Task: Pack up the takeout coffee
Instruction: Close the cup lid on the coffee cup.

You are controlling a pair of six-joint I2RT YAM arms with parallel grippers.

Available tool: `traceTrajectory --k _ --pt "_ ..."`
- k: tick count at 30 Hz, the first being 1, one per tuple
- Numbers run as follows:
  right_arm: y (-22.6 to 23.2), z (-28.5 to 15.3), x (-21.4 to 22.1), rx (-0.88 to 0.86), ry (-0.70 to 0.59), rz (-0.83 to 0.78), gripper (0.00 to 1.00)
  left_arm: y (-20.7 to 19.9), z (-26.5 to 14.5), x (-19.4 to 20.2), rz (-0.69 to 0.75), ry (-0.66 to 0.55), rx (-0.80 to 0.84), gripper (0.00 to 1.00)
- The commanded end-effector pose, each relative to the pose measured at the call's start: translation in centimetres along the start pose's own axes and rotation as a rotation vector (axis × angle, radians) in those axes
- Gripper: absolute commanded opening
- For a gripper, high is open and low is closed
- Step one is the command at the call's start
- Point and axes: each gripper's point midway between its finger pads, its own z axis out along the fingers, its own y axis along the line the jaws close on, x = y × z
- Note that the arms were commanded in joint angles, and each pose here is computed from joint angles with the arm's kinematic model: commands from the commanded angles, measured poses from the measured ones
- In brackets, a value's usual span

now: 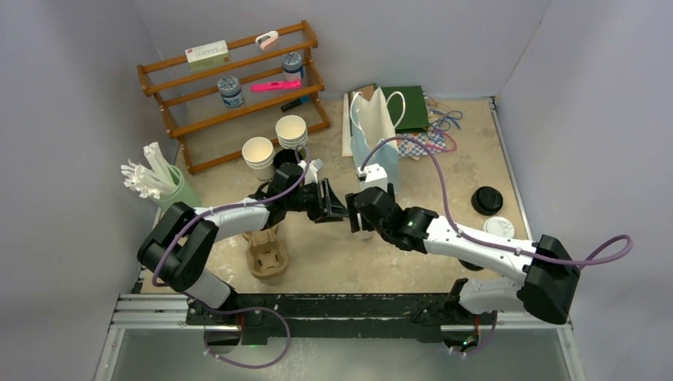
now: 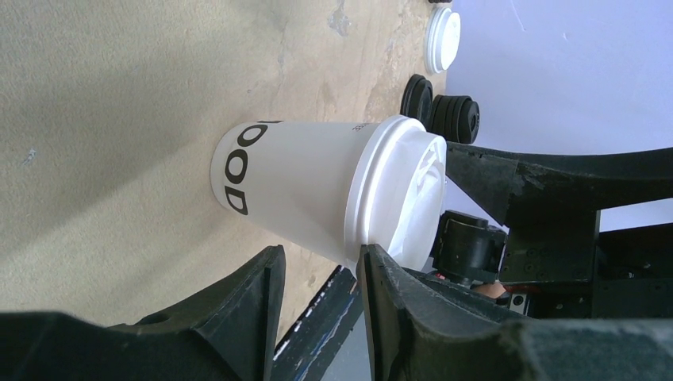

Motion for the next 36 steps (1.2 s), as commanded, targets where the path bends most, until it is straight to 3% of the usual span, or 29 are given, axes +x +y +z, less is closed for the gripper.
traceTrajectory --k 1,16,23,36 --pt "-3.0 0.8 9.8 0.129 0.299 -0.062 0.76 0.8 0.5 0.5 0.027 0.013 -0.049 0.41" --pt "0.6 -3.3 4.4 -0.017 0.243 0.132 0.8 0.1 0.2 0.4 0.071 0.033 -0.067 0.41" --pt "0.7 -3.9 3.6 -0.013 0.247 0.15 0.98 -0.8 0.1 -0.2 0.093 0.028 -0.061 0.41" --pt "0.2 -4.8 2.1 0.023 0.227 0.147 0.99 -1.6 0.6 -1.0 0.113 0.026 -0.042 0.41"
